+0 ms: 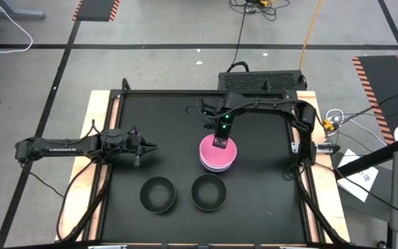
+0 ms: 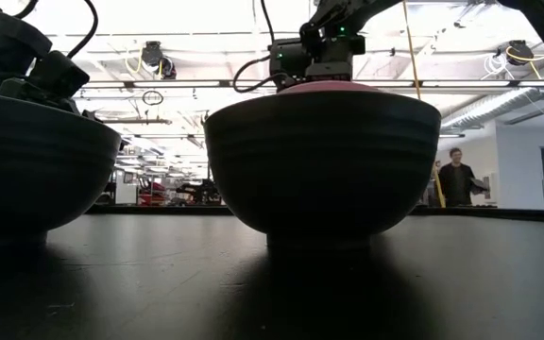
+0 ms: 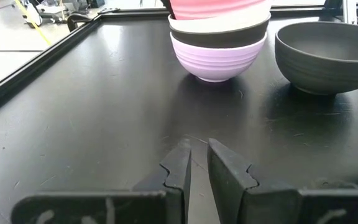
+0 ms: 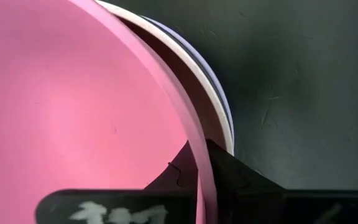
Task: Nest bowls inside each other
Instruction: Stack the pink bowl on top of the white bowl
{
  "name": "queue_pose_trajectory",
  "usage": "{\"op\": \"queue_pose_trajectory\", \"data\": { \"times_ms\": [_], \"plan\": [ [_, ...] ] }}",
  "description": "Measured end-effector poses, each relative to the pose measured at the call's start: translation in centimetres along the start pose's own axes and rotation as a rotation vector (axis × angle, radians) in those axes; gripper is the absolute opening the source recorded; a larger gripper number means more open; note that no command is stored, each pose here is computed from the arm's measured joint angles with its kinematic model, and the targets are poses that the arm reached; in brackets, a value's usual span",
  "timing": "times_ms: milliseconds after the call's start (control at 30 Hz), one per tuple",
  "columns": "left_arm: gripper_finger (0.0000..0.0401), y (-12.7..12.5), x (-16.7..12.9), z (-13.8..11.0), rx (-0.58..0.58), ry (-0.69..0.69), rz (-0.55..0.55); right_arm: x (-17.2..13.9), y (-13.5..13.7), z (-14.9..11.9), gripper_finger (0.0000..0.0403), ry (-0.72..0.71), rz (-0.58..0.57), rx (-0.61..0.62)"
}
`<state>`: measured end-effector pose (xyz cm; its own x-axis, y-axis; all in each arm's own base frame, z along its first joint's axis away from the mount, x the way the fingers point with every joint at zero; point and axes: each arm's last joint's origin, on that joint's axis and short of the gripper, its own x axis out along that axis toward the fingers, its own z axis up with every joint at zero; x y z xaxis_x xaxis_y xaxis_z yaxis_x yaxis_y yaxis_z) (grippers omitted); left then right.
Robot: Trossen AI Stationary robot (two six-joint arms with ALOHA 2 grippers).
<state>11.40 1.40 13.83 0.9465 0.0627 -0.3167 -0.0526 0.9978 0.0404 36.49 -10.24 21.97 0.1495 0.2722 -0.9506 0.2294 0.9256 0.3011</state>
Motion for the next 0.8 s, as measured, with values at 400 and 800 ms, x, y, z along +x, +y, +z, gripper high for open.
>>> {"op": "queue_pose_trajectory", "data": {
  "times_ms": [400,800],
  "plan": [
    [0.0056,0.00,0.00,0.00,-0.001,0.000,0.000,0.01,0.04,-0.09,0.0004,0.009,-0.050,0.020],
    [0.0056,0.00,0.00,-0.01,-0.003,0.001,0.000,0.09,0.33,-0.19,0.0004,0.017,-0.119,0.068]
  ]
}}
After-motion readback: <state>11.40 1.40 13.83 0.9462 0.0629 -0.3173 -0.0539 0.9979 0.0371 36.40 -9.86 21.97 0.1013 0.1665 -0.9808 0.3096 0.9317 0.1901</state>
